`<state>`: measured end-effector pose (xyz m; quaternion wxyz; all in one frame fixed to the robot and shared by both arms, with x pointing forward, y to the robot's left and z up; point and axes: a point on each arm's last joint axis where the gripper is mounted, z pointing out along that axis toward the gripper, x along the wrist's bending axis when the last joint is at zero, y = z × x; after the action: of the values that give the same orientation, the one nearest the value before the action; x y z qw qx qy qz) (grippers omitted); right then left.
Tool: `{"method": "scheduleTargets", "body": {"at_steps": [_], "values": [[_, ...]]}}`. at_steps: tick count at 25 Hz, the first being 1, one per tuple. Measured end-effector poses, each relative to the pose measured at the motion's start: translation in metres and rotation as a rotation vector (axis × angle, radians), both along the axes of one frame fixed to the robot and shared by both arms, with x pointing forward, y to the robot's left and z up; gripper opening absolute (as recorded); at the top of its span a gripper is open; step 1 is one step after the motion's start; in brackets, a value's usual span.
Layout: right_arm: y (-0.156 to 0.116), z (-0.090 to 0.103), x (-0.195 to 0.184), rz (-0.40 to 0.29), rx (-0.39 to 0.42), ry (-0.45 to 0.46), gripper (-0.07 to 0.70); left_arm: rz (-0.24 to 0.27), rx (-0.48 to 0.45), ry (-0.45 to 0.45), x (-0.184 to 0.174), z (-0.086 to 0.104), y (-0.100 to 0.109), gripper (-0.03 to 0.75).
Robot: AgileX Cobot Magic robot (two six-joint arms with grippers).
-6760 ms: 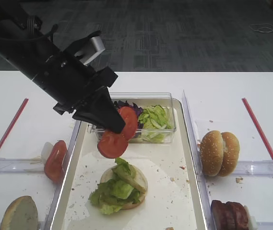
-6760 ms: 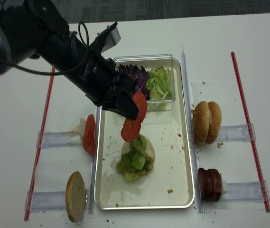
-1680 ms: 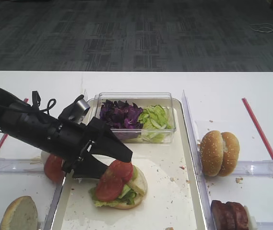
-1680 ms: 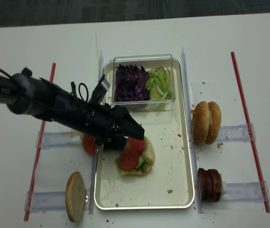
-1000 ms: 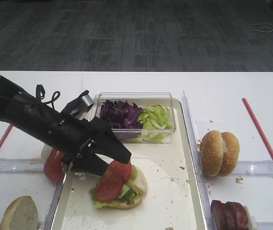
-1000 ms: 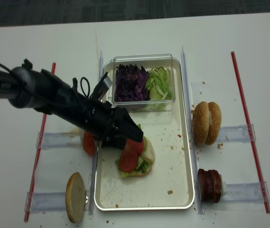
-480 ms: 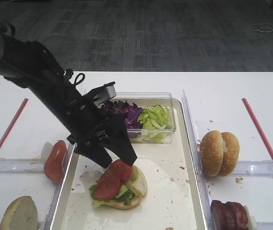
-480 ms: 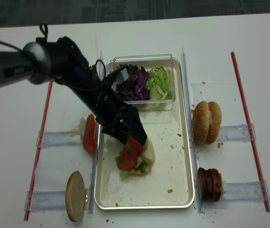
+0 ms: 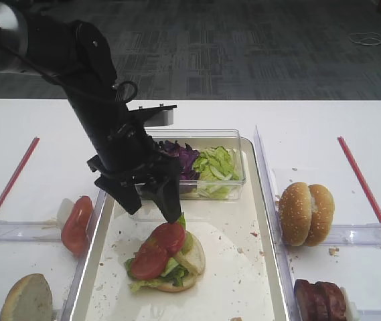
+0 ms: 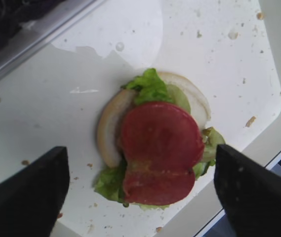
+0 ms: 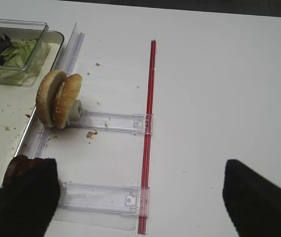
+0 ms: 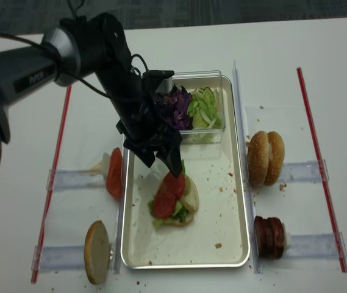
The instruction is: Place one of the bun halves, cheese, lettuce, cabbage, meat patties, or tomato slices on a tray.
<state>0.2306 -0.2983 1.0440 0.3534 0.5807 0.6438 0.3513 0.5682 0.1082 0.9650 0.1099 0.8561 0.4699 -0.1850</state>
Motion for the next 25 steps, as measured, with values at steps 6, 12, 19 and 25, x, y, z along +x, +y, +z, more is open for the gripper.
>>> {"method": "scheduleTargets", "body": {"at_steps": [6, 12, 19, 25], "values": [[0.0, 0.0, 0.0, 0.0, 0.0, 0.0, 0.693, -0.006, 0.092, -0.103, -0.003, 0.027, -0.008, 0.586], [0.0, 0.0, 0.0, 0.0, 0.0, 0.0, 0.693, 0.018, 0.241, -0.218, -0.002, 0.044, -0.003, 0.586], [0.0, 0.0, 0.0, 0.0, 0.0, 0.0, 0.693, 0.032, 0.285, -0.246, 0.0, 0.047, 0.0, 0.586], [0.0, 0.0, 0.0, 0.0, 0.0, 0.0, 0.693, 0.032, 0.292, -0.25, 0.0, 0.047, 0.001, 0.58]]}}
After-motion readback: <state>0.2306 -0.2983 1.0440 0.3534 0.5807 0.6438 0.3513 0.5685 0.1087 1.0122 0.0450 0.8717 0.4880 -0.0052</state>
